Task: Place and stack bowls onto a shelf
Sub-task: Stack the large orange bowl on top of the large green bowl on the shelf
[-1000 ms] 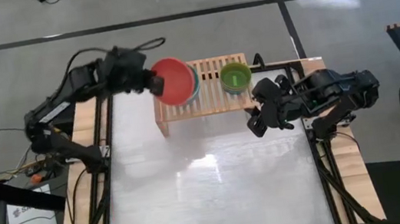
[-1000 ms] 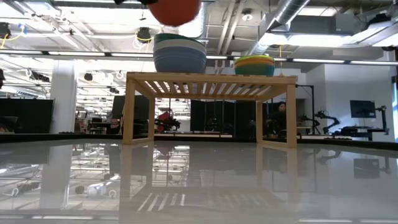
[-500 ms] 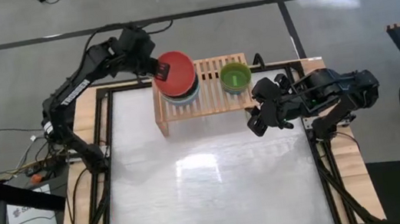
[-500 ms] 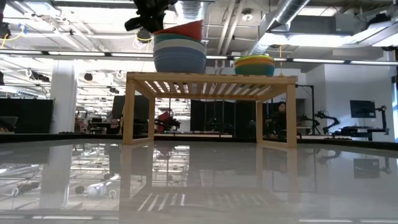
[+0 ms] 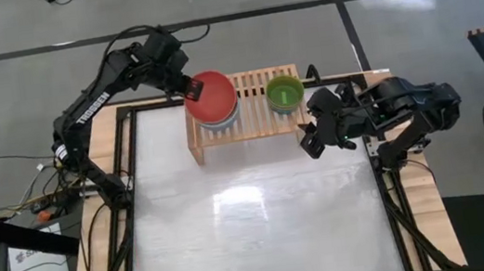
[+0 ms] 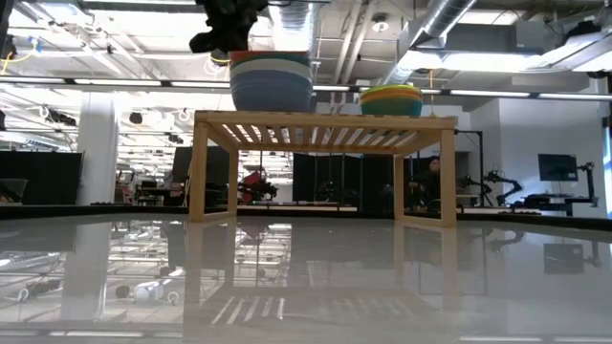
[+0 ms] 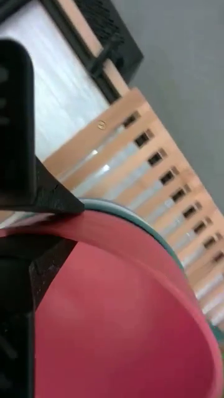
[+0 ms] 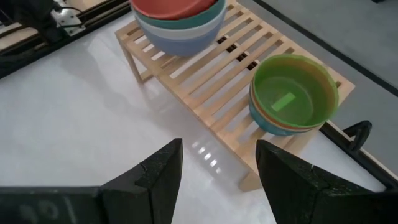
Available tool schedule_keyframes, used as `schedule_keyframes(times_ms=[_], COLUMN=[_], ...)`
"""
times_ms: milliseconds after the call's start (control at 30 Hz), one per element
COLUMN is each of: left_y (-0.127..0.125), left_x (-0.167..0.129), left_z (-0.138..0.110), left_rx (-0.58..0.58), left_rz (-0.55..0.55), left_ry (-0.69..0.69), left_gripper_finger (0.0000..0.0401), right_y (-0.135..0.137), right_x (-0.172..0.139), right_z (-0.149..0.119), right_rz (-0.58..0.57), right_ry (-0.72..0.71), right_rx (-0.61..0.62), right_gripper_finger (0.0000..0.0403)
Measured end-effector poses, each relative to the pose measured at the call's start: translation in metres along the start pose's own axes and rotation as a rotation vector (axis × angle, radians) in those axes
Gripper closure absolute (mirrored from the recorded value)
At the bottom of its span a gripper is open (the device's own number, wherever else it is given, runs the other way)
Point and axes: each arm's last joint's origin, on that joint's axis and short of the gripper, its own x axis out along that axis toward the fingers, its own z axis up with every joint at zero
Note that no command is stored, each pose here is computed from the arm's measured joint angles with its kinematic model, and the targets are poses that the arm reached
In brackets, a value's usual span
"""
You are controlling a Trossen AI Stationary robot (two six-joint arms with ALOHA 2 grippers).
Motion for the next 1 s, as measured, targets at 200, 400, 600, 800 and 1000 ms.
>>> schedule_keyframes(times_ms=[200, 400, 600, 800, 1000], left_y=[-0.007, -0.009, -0.006, -0.004, -0.014], left_x=[-0.013, -0.03, -0.029, -0.003, -0.008], left_z=[0.005, 0.01, 0.005, -0.003, -0.001], left_rx=[0.037, 0.054, 0.072, 0.026, 0.059], left_rz=[-0.047, -0.066, -0.013, -0.01, -0.072], left_ry=[-0.056, -0.117, -0.098, -0.011, -0.073], left_gripper_finger=[0.0309, 0.0247, 0.0231, 0.0236, 0.0237], right_y=[-0.003, -0.004, -0.01, -0.013, -0.007], right_x=[0.005, 0.011, 0.016, 0.019, 0.018], right_z=[0.004, 0.015, 0.02, 0.023, 0.031], right_rz=[-0.017, 0.003, 0.009, 0.021, 0.102], right_ry=[-0.004, -0.046, -0.027, -0.019, -0.076], right_rx=[0.012, -0.048, -0.055, -0.042, -0.039], right_gripper_finger=[0.0175, 0.0175, 0.0191, 0.0207, 0.0219])
